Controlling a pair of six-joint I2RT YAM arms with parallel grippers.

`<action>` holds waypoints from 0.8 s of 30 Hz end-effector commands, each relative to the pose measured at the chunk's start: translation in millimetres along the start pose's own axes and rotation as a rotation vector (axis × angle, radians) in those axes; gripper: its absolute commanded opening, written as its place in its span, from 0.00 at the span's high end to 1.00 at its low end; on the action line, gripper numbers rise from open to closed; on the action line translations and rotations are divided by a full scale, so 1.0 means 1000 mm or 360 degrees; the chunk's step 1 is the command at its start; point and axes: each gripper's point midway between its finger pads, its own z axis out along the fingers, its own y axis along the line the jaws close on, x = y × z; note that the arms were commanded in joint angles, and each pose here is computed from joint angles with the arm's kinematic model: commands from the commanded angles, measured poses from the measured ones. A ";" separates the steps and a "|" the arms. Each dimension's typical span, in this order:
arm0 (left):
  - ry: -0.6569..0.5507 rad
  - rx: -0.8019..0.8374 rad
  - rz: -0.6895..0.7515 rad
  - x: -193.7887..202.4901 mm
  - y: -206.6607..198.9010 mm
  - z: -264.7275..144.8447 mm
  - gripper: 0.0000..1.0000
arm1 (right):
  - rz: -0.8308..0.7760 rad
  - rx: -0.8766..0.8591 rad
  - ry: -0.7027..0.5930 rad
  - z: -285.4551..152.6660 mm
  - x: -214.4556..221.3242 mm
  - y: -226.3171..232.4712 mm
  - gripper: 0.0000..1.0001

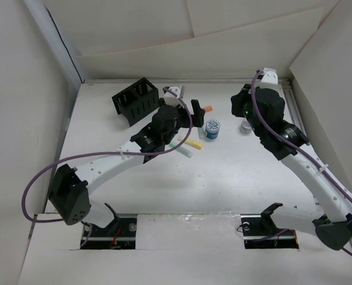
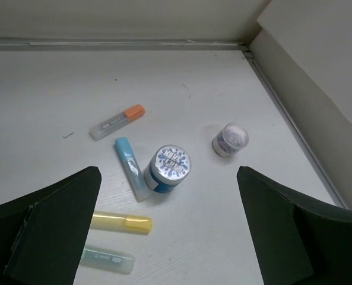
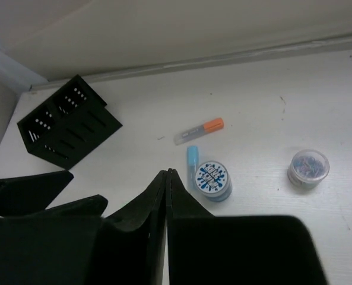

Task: Sort the stationery into containers
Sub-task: Pick up the stationery from the center of the board.

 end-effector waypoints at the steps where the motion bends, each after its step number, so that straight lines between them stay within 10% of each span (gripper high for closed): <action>1: -0.0036 0.0023 0.0045 0.005 0.006 0.004 0.00 | 0.0116 -0.0005 -0.0179 -0.005 -0.026 -0.008 0.90; 5: 0.0087 0.0161 -0.0033 0.030 -0.010 0.011 0.00 | 0.0191 0.0055 -0.0220 -0.001 -0.022 -0.032 0.24; 9: 0.0171 0.0205 -0.0020 0.054 -0.012 0.021 0.06 | 0.0206 0.0058 -0.0175 0.012 -0.012 -0.040 0.03; 12: 0.0221 0.0209 0.0012 0.068 -0.012 0.031 0.46 | 0.0182 0.0072 -0.0087 0.028 0.010 -0.043 0.00; 13: 0.0242 0.0224 0.0029 0.073 -0.013 0.035 0.78 | 0.0197 0.0078 -0.0072 0.031 0.013 -0.043 0.00; 14: 0.0301 0.0212 0.0045 0.089 -0.013 0.040 0.82 | 0.0200 0.0093 -0.0077 0.032 0.012 -0.047 0.00; 16: 0.0326 0.0218 0.0071 0.092 -0.016 0.048 0.77 | 0.0205 0.0094 -0.0039 0.037 0.024 -0.048 0.00; 21: 0.0399 0.0169 0.0125 0.112 -0.009 0.063 0.24 | 0.0231 0.0068 -0.0061 0.034 0.023 -0.049 0.00; 24: 0.0480 0.0182 0.0182 0.131 -0.012 0.072 0.20 | 0.0259 0.0034 -0.0082 0.031 0.024 -0.049 0.00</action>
